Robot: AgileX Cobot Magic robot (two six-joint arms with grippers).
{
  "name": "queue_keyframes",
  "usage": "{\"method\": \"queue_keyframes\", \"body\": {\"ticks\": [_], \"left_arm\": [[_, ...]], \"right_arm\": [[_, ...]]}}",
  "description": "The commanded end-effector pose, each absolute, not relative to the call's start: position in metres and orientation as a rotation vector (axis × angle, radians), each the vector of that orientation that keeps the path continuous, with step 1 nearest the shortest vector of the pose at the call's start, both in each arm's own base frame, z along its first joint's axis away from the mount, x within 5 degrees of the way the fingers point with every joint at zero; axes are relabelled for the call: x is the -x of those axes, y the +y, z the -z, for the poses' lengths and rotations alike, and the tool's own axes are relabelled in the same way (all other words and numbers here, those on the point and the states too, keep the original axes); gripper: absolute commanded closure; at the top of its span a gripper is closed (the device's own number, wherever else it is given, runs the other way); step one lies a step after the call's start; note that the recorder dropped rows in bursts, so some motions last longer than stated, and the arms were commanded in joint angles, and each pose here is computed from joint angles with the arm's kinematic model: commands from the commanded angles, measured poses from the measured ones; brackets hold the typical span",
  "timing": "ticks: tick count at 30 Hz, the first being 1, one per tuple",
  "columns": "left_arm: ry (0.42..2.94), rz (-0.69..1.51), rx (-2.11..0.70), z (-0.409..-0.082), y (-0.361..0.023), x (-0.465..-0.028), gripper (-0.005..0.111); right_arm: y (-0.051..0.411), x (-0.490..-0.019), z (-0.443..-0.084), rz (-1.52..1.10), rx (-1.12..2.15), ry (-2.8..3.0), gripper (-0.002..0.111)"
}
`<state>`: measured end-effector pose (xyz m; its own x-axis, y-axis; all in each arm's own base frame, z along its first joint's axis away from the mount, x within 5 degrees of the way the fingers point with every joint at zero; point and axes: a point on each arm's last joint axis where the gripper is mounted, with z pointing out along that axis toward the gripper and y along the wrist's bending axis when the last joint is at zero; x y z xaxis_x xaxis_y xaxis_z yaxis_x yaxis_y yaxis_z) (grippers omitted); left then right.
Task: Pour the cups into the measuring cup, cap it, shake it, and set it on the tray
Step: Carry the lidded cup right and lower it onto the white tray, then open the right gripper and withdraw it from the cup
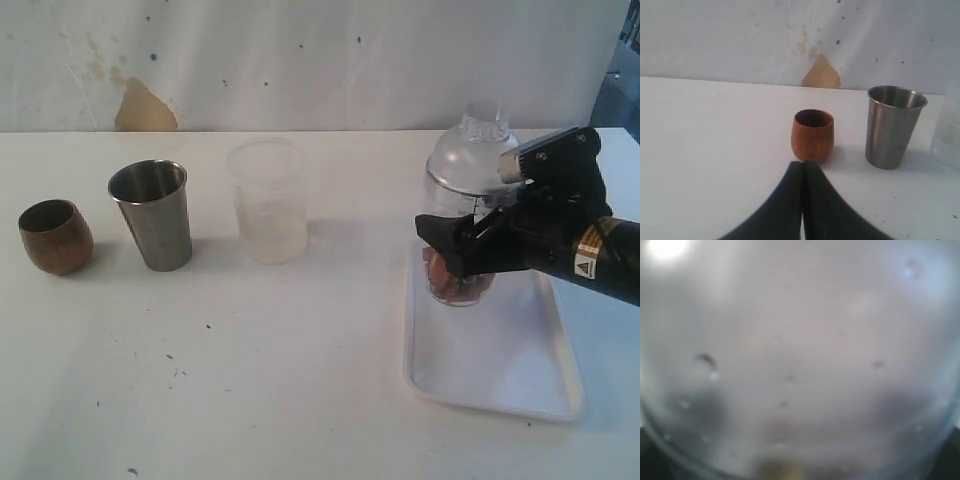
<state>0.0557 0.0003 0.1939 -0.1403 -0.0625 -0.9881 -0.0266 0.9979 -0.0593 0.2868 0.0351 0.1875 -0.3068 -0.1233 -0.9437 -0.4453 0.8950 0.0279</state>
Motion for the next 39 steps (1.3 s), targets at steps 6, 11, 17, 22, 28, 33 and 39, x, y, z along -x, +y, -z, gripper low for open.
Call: {"method": "queue_keyframes", "body": {"ticks": [6,11,17,22,28,33,39], "left_arm": [[1.708,0.036,0.072,-0.193,0.0,-0.056,0.107],[1.708,0.036,0.072,-0.193,0.0,-0.056,0.107],[1.708,0.036,0.072,-0.193,0.0,-0.056,0.107],[1.708,0.036,0.072,-0.193,0.0,-0.056,0.107],[1.708,0.036,0.072,-0.193,0.0,-0.056,0.107],[1.708,0.036,0.072,-0.193,0.0,-0.056,0.107],[1.708,0.036,0.072,-0.193,0.0,-0.056,0.107]], "right_arm": [[0.026,-0.278,-0.18,-0.242,0.329,1.86,0.108],[0.024,-0.263,-0.174,-0.246,0.268,1.797,0.108],[0.024,-0.264,-0.174,-0.242,0.271,1.792,0.103],[0.024,-0.264,-0.174,-0.239,0.267,1.797,0.035],[0.024,-0.263,-0.174,-0.24,0.269,1.797,0.019],[0.024,-0.263,-0.174,-0.24,0.269,1.797,0.019],[0.024,-0.262,-0.186,-0.236,0.273,1.742,0.019]]}}
